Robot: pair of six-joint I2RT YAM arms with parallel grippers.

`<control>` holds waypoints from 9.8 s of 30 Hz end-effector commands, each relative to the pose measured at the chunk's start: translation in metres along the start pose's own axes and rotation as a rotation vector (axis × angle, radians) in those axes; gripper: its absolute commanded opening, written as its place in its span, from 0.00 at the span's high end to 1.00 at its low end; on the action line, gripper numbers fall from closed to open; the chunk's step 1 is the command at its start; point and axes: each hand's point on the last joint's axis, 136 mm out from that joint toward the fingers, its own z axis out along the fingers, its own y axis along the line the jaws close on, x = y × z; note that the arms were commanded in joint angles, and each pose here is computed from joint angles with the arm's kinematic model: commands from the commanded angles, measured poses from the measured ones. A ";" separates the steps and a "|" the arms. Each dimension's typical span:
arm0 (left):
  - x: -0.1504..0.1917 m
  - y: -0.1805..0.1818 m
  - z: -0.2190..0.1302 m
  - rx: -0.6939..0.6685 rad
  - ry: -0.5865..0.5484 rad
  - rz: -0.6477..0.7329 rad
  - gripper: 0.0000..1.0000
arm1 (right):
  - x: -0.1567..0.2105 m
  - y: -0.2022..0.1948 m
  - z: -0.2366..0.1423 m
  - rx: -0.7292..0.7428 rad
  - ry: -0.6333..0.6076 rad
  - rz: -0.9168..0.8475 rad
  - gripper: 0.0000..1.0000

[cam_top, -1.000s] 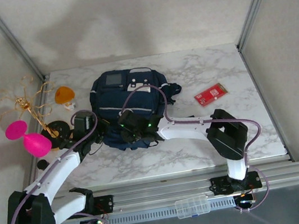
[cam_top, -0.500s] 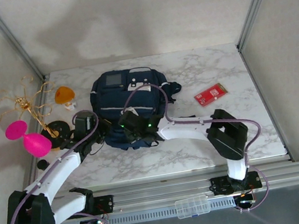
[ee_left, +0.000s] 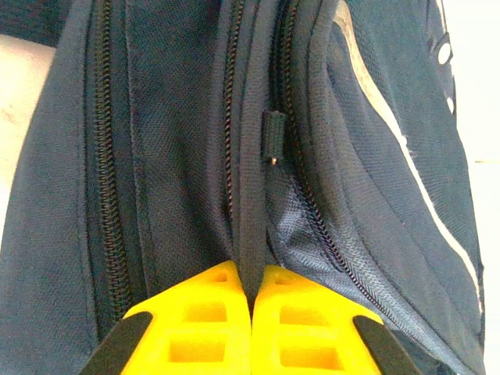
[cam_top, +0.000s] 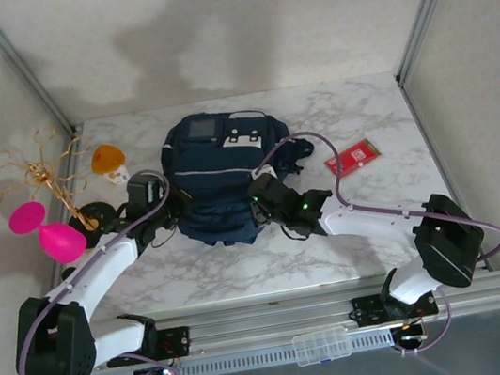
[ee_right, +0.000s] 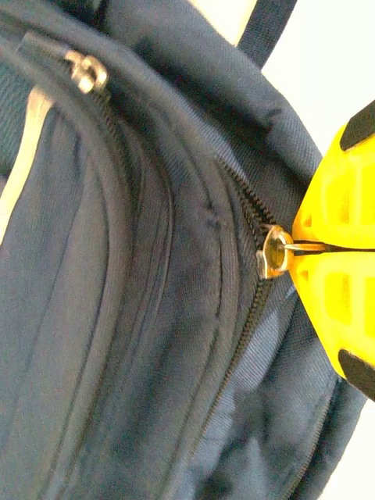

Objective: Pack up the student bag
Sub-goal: Zip the student bag at the center of the table, then unzip the student bag at the center of the table.

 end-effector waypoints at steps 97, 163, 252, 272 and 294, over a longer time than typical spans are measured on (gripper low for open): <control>-0.003 -0.003 -0.022 -0.019 -0.172 -0.010 1.00 | -0.028 -0.173 -0.002 0.201 -0.017 0.269 1.00; 0.039 -0.042 -0.033 -0.008 -0.107 0.211 0.54 | -0.113 -0.011 0.028 -0.381 -0.043 0.568 1.00; 0.087 -0.071 -0.025 -0.171 -0.129 0.495 0.52 | -0.135 -0.030 -0.011 -0.388 -0.199 0.786 1.00; 0.086 -0.103 0.028 -0.173 -0.183 0.316 0.63 | -0.130 -0.024 -0.004 -0.378 -0.186 0.785 1.00; 0.054 -0.100 -0.002 -0.103 -0.257 0.333 1.00 | -0.134 -0.012 0.002 -0.402 -0.150 0.719 1.00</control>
